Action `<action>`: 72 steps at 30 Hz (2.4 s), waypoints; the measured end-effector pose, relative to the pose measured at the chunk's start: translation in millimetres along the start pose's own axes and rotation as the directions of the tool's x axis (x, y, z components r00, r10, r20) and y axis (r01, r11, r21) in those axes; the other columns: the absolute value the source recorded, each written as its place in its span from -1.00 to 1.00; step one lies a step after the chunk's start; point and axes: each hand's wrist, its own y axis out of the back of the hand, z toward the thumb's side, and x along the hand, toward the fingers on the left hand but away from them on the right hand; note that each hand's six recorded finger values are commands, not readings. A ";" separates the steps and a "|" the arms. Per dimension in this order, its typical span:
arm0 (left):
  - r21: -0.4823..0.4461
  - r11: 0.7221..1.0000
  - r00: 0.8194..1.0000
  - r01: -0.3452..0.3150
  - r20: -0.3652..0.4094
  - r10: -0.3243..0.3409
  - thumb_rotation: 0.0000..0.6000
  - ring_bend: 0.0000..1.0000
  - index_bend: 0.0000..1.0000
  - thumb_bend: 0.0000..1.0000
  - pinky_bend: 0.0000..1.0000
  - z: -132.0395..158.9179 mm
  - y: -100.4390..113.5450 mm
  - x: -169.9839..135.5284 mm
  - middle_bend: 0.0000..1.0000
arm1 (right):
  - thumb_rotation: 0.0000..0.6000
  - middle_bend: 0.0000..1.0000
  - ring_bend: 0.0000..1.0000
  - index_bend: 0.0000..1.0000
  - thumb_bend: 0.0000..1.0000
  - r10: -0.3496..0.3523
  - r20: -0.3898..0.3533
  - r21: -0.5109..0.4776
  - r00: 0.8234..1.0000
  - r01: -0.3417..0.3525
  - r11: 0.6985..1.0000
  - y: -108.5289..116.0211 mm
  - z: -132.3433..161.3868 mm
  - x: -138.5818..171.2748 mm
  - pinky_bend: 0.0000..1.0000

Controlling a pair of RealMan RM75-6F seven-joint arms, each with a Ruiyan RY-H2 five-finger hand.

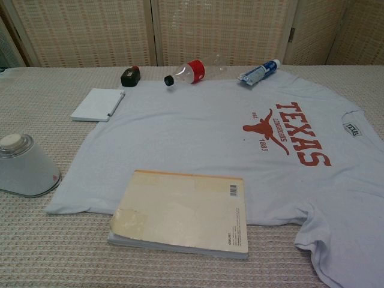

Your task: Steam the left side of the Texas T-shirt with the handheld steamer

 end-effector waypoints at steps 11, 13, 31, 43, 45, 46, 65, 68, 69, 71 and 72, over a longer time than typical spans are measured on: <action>-0.016 1.000 0.999 0.016 0.040 -0.016 1.00 -0.70 -0.58 -0.85 -0.65 5.6 -7.7 13.8 -0.57 | 0.96 -1.00 -1.00 -1.00 -0.80 -0.014 -0.012 0.033 1.000 0.014 0.999 11.9 -0.8 -5.3 -0.94; -0.018 0.999 0.998 0.028 0.050 -0.027 1.00 -0.70 -0.58 -0.84 -0.65 7.5 -10.6 17.3 -0.57 | 0.96 -1.00 -1.00 -1.00 -0.79 -0.020 -0.015 0.041 1.000 0.021 0.999 16.5 -0.7 -6.4 -0.95; 0.039 0.989 0.987 0.144 0.067 -0.146 1.00 -0.71 -0.57 -0.62 -0.65 21.0 -58.5 63.6 -0.56 | 0.95 -1.00 -1.00 -1.00 -0.79 -0.029 -0.009 0.051 1.000 0.029 0.998 31.8 -1.7 -5.2 -0.95; 0.064 0.989 0.990 0.132 0.040 -0.135 1.00 -0.43 -0.24 -0.46 -0.52 14.7 -82.1 86.5 -0.21 | 0.96 -1.00 -1.00 -1.00 -0.79 -0.016 -0.004 0.042 1.000 0.016 0.999 25.6 -0.9 -4.7 -0.94; 0.062 0.990 0.991 0.125 0.039 -0.128 1.00 -0.39 -0.21 -0.42 -0.50 14.8 -85.0 91.0 -0.16 | 0.95 -1.00 -1.00 -1.00 -0.79 -0.013 -0.002 0.043 1.000 0.013 0.999 24.8 -1.0 -4.4 -0.94; 0.061 0.991 0.991 0.122 0.040 -0.125 1.00 -0.37 -0.18 -0.39 -0.49 15.3 -86.2 92.8 -0.13 | 0.96 -1.00 -1.00 -1.00 -0.79 -0.012 -0.001 0.043 1.000 0.012 0.999 24.6 -1.0 -4.3 -0.94; -0.053 0.992 0.986 0.118 0.128 -0.111 1.00 0.27 0.45 -0.31 0.06 49.4 -113.0 108.1 0.56 | 0.95 -1.00 -1.00 -1.00 -0.79 0.087 0.020 0.009 0.996 -0.087 0.996 -1.6 -3.8 -3.4 -0.94; -0.062 0.990 0.983 0.126 0.146 -0.116 1.00 0.41 0.55 -0.31 0.17 54.6 -116.2 109.5 0.72 | 0.95 -1.00 -1.00 -1.00 -0.79 0.131 0.018 0.004 0.991 -0.131 0.991 -11.5 -3.3 -3.8 -0.95; -0.067 0.990 0.982 0.126 0.149 -0.115 1.00 0.45 0.59 -0.31 0.20 55.8 -116.6 110.0 0.76 | 0.95 -1.00 -1.00 -1.00 -0.79 0.147 0.017 0.002 0.989 -0.147 0.989 -14.9 -3.0 -4.0 -0.94; -0.084 0.989 0.981 0.126 0.156 -0.112 1.00 0.53 0.67 -0.31 0.25 58.0 -116.9 111.3 0.85 | 0.95 -0.99 -1.00 -1.00 -0.79 0.195 0.011 -0.003 0.981 -0.195 0.981 -24.7 -1.7 -4.8 -0.94; -0.092 0.988 0.981 0.125 0.159 -0.110 1.00 0.57 0.70 -0.31 0.28 58.8 -116.8 111.9 0.89 | 0.95 -0.98 -1.00 -1.00 -0.80 0.208 0.009 -0.004 0.978 -0.208 0.978 -27.3 -1.3 -5.1 -0.94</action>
